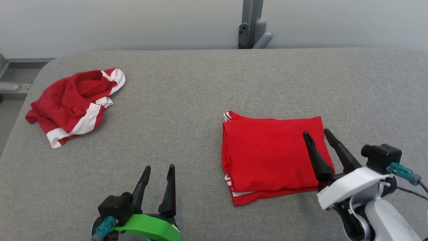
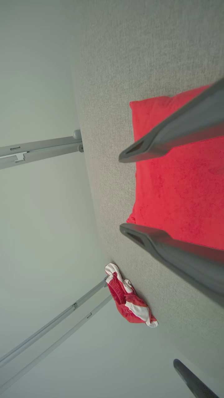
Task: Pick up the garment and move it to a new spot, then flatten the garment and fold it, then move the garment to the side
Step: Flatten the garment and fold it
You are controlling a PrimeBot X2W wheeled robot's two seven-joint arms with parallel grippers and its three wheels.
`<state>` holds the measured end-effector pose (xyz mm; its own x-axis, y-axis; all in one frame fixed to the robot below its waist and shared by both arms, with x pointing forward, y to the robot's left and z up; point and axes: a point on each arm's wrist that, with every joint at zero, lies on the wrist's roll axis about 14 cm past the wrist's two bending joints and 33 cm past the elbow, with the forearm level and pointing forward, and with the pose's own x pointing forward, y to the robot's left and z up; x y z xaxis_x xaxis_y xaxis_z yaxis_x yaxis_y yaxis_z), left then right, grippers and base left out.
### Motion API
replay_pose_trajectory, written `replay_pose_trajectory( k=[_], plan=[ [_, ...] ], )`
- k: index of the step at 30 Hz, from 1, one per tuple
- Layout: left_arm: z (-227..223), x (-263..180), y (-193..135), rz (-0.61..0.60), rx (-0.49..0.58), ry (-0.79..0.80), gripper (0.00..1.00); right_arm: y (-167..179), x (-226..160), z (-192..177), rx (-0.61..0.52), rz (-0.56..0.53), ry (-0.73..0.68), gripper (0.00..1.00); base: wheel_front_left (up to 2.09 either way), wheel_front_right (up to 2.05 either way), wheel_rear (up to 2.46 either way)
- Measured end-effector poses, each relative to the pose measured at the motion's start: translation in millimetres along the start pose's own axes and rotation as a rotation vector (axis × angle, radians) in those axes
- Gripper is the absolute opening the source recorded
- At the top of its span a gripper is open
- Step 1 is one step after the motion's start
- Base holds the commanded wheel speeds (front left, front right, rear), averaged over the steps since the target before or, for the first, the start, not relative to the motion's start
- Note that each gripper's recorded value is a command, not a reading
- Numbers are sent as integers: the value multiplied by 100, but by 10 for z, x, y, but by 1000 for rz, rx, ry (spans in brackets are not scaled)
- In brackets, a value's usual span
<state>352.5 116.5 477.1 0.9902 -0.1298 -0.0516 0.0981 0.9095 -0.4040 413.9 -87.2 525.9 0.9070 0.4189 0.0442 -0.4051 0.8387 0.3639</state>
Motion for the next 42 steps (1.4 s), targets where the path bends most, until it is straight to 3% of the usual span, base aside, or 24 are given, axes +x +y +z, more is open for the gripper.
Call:
replay_pose_trajectory(
  k=[8,15,33,42],
  plan=[
    [268,-135,-27,7,66,-104,100,-225,-444,-77,-170,-85,-52,100,0,0,0],
    [469,-281,-6,10,162,-182,100,-259,-652,149,-332,-118,-114,100,0,0,0],
    [535,-644,160,36,307,-217,100,-121,-1064,208,-354,-183,-177,100,0,0,0],
    [494,-666,171,46,311,-206,100,-145,-1079,194,-339,-197,-177,100,0,0,0]
  ],
)
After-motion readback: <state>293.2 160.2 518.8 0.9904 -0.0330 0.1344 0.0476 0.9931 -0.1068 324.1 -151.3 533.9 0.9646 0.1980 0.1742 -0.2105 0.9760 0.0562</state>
